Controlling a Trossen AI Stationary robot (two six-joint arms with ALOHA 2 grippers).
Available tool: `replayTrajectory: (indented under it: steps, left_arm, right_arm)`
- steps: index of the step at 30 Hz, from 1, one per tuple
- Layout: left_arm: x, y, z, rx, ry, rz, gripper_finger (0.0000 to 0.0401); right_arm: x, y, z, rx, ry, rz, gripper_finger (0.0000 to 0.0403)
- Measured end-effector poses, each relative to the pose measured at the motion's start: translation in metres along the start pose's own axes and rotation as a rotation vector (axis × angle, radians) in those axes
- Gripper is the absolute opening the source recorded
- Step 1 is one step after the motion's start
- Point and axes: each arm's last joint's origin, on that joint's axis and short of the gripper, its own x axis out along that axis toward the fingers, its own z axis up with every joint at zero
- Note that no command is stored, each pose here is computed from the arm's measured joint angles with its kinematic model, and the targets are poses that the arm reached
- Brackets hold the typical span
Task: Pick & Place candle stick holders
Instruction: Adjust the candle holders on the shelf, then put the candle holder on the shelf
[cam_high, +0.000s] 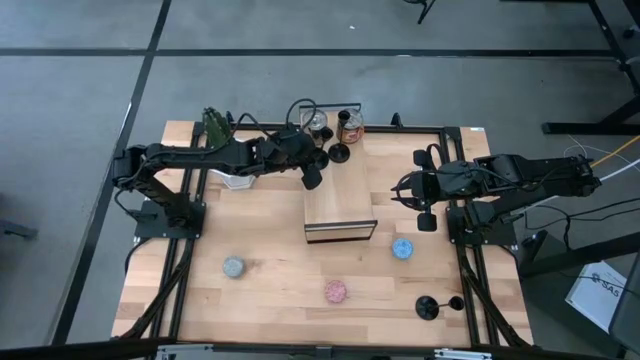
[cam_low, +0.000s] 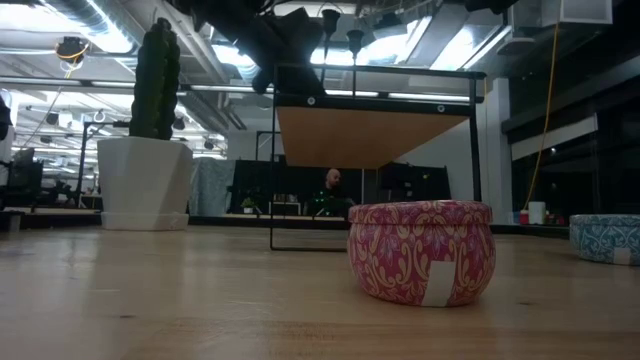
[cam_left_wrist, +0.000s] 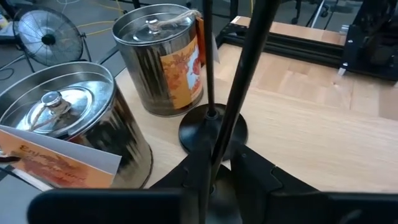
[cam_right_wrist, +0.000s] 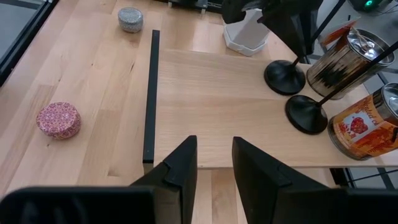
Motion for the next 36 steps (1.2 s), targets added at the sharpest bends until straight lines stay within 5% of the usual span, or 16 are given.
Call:
replayTrajectory:
  steps: [16,28,36]
  left_arm:
    - [-0.014,0.002,0.006,0.054,-0.024,0.032,0.0126]
    - [-0.05,0.012,0.008,0.085,0.047,0.073,0.013]
    - [-0.073,-0.007,0.009,0.216,0.021,0.0,0.0129]
  right_arm:
    - [0.0,0.0,0.0,0.0,0.0,0.0,0.0103]
    - [0.0,0.0,0.0,0.0,0.0,0.0,0.0103]
    - [0.0,0.0,0.0,0.0,0.0,0.0,0.0103]
